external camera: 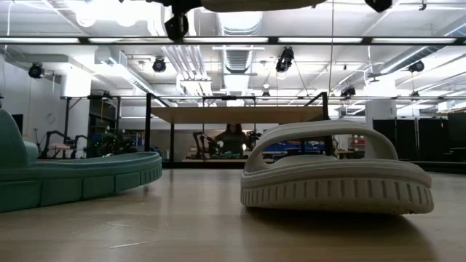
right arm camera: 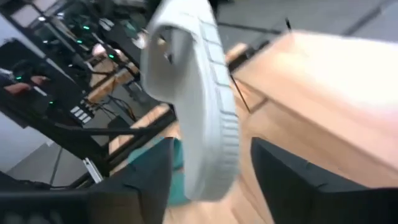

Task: Pick and place slides into the shelf
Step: Put the right gray slide on the shelf

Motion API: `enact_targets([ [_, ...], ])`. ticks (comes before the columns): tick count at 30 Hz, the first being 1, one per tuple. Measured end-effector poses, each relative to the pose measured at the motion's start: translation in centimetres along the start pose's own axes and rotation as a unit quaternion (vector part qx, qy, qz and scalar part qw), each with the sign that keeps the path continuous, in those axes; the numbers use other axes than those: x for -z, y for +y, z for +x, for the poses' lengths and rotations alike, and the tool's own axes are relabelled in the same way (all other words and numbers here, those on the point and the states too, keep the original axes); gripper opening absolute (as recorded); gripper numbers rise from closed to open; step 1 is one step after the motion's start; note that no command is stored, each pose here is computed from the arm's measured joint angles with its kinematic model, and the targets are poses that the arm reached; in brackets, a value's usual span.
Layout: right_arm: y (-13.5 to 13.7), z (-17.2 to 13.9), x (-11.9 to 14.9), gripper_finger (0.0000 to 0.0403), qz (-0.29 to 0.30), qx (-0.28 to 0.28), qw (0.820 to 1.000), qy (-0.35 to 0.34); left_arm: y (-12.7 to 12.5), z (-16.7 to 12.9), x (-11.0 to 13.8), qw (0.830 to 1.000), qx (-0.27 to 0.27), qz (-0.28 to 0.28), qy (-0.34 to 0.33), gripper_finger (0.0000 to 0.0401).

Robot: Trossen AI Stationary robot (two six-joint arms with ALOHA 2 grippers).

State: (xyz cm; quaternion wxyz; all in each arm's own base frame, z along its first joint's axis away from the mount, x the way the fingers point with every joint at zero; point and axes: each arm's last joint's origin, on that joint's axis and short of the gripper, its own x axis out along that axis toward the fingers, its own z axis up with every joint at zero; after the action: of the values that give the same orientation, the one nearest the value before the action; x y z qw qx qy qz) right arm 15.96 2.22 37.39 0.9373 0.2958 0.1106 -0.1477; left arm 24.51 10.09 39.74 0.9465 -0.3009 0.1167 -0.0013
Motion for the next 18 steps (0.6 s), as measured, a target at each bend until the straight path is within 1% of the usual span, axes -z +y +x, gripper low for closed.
enact_targets([
  [4, -0.2, 0.2, 0.3, 0.027, 0.021, 0.004, 1.0, 0.004, 0.1, 0.0, 0.0, 1.0, -0.001, 0.0, -0.001, 0.0015],
  [8, -0.2, 0.3, 0.4, 0.0301, 0.023, 0.004, 1.0, 0.007, 0.1, 0.0, -0.1, 1.0, -0.002, 0.0, -0.001, 0.0015],
  [11, -0.1, 0.6, 0.6, 0.0311, 0.023, 0.006, 1.0, 0.008, 0.1, 0.0, -0.1, 1.0, -0.002, 0.0, -0.002, 0.0015],
  [18, -0.1, 1.1, 0.9, 0.0313, 0.024, 0.003, 1.0, 0.005, 0.2, -0.1, -0.1, 1.0, 0.002, -0.001, 0.0, 0.0015],
])
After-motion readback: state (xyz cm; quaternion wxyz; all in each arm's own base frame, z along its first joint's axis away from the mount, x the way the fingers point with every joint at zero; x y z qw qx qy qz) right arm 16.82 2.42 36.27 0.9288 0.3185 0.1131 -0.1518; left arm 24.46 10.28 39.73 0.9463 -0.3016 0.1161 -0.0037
